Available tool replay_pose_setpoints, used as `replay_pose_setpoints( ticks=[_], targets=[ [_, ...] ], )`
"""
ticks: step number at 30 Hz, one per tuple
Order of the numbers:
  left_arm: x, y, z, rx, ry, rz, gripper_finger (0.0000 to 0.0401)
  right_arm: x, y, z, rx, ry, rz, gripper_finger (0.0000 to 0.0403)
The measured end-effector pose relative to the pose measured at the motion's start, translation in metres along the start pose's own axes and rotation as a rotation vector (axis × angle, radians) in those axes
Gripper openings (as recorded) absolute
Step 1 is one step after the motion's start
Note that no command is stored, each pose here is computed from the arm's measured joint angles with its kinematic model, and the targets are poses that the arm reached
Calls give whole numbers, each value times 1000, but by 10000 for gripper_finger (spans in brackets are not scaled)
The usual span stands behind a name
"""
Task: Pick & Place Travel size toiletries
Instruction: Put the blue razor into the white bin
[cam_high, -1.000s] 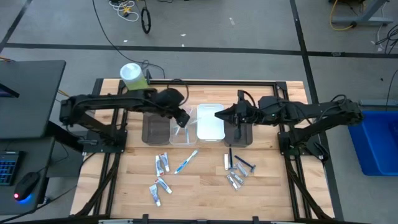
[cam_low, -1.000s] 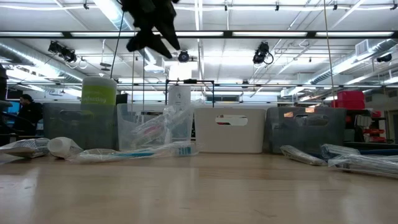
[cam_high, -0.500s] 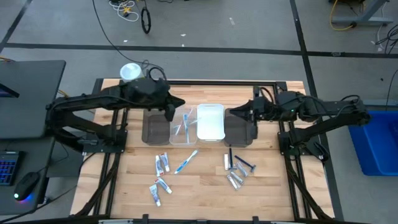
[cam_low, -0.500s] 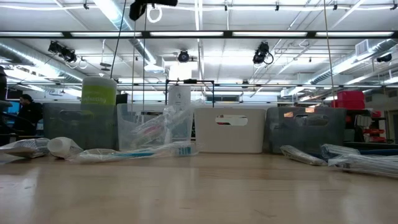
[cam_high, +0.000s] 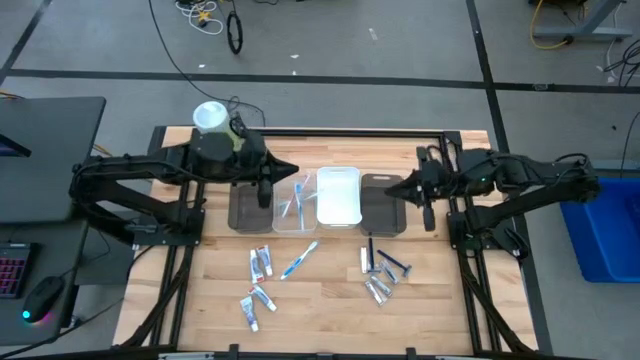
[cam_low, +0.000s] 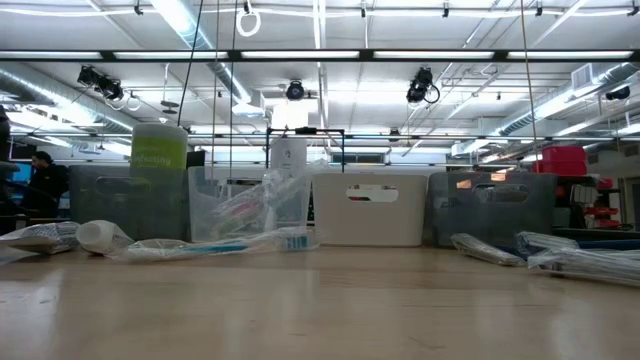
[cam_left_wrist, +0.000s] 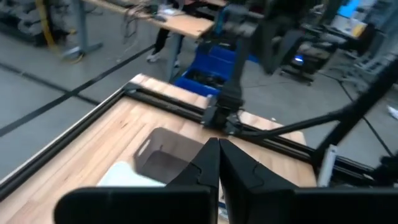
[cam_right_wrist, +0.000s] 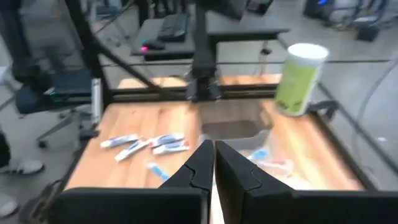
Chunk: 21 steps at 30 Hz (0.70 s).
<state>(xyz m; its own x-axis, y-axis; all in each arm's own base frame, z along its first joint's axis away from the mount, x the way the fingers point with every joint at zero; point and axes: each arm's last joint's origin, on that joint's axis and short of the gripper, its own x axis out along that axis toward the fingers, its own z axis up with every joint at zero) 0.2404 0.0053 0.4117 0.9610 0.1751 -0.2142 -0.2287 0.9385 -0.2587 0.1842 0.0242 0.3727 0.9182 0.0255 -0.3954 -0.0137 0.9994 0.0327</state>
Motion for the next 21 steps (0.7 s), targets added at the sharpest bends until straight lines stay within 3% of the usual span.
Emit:
replay_pose_setpoints(
  ticks=[21],
  targets=[
    [-4,-16,-4,49,-19,19,5,37,38,-107,52,361,135,16]
  ],
)
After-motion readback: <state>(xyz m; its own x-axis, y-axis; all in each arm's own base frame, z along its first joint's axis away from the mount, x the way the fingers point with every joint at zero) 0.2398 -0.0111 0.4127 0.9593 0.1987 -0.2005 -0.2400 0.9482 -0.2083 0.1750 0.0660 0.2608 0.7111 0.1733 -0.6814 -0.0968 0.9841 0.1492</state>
